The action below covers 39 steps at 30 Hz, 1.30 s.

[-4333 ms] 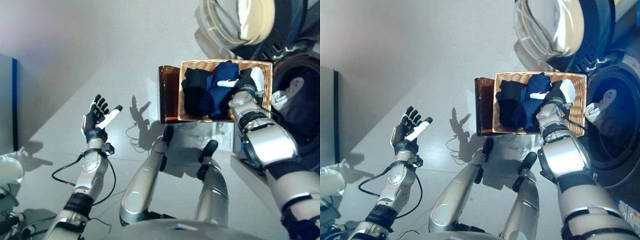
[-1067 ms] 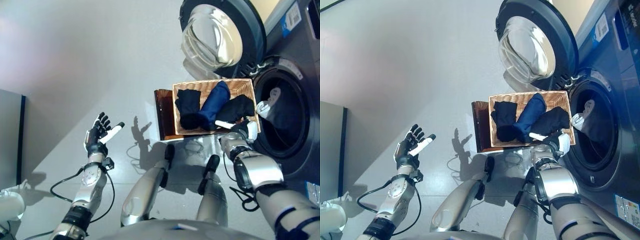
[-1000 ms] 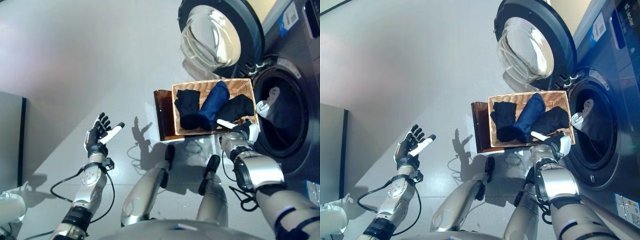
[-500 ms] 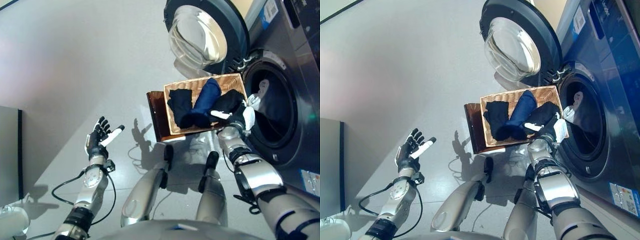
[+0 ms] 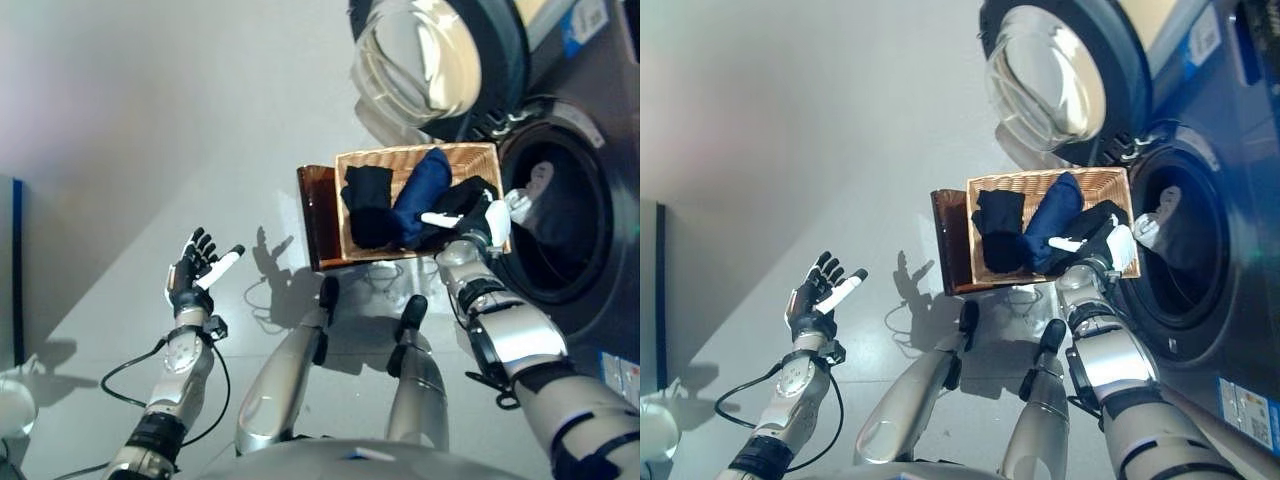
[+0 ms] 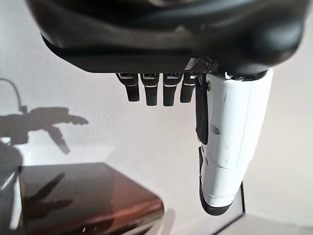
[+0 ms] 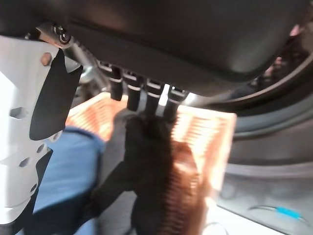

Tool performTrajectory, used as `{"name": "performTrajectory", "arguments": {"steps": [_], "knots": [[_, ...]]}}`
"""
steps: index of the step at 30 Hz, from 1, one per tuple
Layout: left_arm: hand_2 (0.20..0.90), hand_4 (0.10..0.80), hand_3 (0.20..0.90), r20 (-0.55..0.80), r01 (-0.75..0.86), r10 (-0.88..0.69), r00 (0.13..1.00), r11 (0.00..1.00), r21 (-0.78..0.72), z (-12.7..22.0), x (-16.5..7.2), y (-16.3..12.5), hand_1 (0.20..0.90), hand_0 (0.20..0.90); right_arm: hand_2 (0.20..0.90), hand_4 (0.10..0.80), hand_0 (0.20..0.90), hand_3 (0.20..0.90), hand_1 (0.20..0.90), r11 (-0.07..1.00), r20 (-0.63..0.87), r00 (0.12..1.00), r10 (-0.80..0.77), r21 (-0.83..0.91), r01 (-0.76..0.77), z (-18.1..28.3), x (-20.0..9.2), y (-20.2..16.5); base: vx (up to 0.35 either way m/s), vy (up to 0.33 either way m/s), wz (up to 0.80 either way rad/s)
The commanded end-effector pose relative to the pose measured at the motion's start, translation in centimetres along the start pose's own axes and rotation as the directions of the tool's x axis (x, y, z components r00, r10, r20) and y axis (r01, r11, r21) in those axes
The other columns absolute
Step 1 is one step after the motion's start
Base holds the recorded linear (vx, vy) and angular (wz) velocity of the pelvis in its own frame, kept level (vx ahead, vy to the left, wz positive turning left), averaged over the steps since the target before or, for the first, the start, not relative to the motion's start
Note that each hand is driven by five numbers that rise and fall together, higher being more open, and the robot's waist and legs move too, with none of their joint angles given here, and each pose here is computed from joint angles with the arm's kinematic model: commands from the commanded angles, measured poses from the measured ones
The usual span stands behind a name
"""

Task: Pick up the clothes and place them into the washing machine

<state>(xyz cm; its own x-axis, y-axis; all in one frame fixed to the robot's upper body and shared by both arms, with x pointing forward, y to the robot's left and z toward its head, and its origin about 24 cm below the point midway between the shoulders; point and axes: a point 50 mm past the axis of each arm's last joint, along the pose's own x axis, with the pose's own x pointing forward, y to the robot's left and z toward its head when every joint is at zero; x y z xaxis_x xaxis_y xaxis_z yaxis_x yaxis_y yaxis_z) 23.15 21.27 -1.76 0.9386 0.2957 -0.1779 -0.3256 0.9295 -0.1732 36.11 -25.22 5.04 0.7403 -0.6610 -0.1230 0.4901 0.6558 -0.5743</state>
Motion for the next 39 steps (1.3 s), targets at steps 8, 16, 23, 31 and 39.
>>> {"name": "performTrajectory", "arguments": {"steps": [8,16,23,31,39], "knots": [[0.9,0.8,0.9,0.244,0.0,0.002,0.97,1.0,-0.007,5.1,0.9,0.8,0.9,0.9,0.9,0.8,0.9,0.9,0.9,0.991,0.168,0.978,-0.121,-0.034,0.128,5.4,2.1,-3.9,0.044,0.016,0.22],[0.9,0.8,0.9,0.299,0.022,-0.021,0.954,1.0,-0.001,6.4,1.1,-0.2,0.9,0.9,0.9,0.8,0.9,0.9,0.9,0.944,0.19,0.954,-0.232,-0.192,0.267,6.5,3.3,-7.3,-0.003,0.031,0.11],[0.9,0.8,0.9,0.314,-0.003,0.002,0.95,1.0,0.004,6.7,1.4,-0.5,0.9,0.9,0.9,0.8,0.9,0.9,0.9,0.859,0.244,0.922,-0.3,-0.351,0.372,7.0,3.8,-9.5,-0.027,0.039,0.05],[0.9,0.8,0.9,0.328,0.011,-0.009,0.945,1.0,-0.004,7.0,1.4,-0.7,0.9,0.9,0.9,0.8,0.9,0.9,0.9,0.846,0.276,0.923,-0.269,-0.391,0.363,8.2,3.9,-9.8,-0.029,0.01,-0.06],[0.9,0.8,0.9,0.32,0.017,-0.015,0.947,1.0,-0.004,6.8,1.1,-0.7,0.9,0.9,0.9,0.8,0.9,0.9,0.9,0.85,0.289,0.924,-0.253,-0.39,0.354,8.7,3.8,-9.5,0.003,-0.003,0.02]]}}
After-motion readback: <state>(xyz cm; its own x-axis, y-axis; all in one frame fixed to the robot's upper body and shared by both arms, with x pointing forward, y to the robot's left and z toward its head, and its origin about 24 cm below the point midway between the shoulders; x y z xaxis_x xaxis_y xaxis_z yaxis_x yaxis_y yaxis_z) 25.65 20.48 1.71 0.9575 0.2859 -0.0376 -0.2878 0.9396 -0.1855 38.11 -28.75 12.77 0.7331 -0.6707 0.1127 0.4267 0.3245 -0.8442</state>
